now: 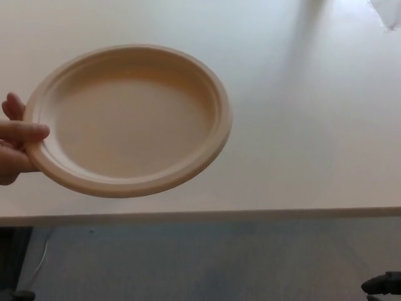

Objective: A person passes a plate to the robot and the robot grabs it with its left hand and places it at the centre of the table infront of it

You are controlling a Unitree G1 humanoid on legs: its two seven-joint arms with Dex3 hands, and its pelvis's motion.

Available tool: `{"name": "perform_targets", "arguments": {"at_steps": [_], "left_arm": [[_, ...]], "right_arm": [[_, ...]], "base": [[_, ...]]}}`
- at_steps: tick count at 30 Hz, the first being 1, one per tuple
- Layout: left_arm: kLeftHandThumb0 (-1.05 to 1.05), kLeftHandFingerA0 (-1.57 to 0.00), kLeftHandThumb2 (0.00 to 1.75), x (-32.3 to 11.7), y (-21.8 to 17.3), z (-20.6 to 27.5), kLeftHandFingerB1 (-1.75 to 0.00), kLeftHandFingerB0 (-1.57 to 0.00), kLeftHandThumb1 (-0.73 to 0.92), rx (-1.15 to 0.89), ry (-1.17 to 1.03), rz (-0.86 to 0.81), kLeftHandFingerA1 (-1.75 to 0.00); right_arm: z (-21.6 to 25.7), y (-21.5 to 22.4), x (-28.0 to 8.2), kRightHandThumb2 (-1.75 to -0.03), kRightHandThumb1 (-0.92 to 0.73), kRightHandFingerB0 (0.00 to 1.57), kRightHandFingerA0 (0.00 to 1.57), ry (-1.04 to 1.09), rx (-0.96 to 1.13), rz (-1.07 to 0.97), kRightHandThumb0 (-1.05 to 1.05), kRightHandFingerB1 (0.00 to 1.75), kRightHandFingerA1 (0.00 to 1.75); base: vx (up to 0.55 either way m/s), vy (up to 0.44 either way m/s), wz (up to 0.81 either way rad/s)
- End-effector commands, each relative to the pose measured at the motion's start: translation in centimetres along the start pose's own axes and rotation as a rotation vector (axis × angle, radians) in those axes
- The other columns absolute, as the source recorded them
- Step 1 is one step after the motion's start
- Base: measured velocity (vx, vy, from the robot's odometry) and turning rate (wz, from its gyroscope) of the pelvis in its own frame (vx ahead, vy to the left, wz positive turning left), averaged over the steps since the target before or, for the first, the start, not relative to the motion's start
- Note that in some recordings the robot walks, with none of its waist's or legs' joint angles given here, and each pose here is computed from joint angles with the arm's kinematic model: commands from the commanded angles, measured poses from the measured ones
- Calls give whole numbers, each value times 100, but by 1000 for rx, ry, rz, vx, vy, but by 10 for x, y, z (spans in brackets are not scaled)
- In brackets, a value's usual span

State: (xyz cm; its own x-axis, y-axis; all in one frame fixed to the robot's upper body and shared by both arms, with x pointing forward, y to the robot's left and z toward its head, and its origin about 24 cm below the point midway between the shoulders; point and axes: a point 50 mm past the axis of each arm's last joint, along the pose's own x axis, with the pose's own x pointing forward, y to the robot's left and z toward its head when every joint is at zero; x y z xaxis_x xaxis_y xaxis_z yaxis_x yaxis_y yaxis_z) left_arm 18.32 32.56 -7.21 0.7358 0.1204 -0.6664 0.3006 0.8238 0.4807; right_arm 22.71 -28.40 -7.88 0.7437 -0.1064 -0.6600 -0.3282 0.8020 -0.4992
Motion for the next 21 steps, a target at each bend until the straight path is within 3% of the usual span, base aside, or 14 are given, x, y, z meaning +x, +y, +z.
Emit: {"name": "perform_targets", "arguments": {"at_steps": [1, 4, 5, 6, 7, 12, 18, 21], "left_arm": [[-63, -46, 61, -3, 4, -1, -30, -24, 66, 19, -30, -20, -39], [-62, -44, 61, -5, 3, -2, -30, -24, 67, 35, -42, -17, -38], [-64, -33, 84, -7, 1, 1, -41, -20, 56, 47, -95, 0, -49], [-64, -33, 84, -8, 1, 2, -41, -20, 56, 52, -117, 8, -49], [-60, -36, 59, -9, 0, 5, -29, -26, 67, 65, -144, 14, -36], [-62, -32, 59, -50, -25, 34, -29, -25, 63, 213, -520, 68, -34], [-58, -29, 58, -96, -46, 66, -29, -24, 59, 247, -830, 104, -34], [-53, -30, 58, -134, -50, 98, -29, -24, 58, 283, -1099, 165, -36]], "right_arm": [[-5, -5, -3, -63, -73, 48, 64, -16, -7, 4, -63, 51, 68], [-7, -3, -4, -63, -74, 47, 63, -12, -10, 7, -64, 51, 67], [-8, -3, -4, -63, -73, 47, 64, -14, 2, 8, -64, 51, 69], [-8, -3, -4, -63, -73, 47, 64, -16, 7, 8, -64, 51, 69], [-8, -3, -4, -62, -74, 47, 62, -19, 10, 8, -64, 52, 69], [-18, 5, -8, -62, -73, 48, 63, 0, 2, 34, -65, 53, 71], [-20, 8, -8, -62, -73, 48, 63, 4, -7, 45, -64, 53, 70], [-21, 9, -8, -62, -73, 47, 65, 13, -14, 43, -62, 52, 68]], "base": [[0, 0, 0], [0, 0, 0], [0, 0, 0], [0, 0, 0], [0, 0, 0], [0, 0, 0], [0, 0, 0], [0, 0, 0]]}}
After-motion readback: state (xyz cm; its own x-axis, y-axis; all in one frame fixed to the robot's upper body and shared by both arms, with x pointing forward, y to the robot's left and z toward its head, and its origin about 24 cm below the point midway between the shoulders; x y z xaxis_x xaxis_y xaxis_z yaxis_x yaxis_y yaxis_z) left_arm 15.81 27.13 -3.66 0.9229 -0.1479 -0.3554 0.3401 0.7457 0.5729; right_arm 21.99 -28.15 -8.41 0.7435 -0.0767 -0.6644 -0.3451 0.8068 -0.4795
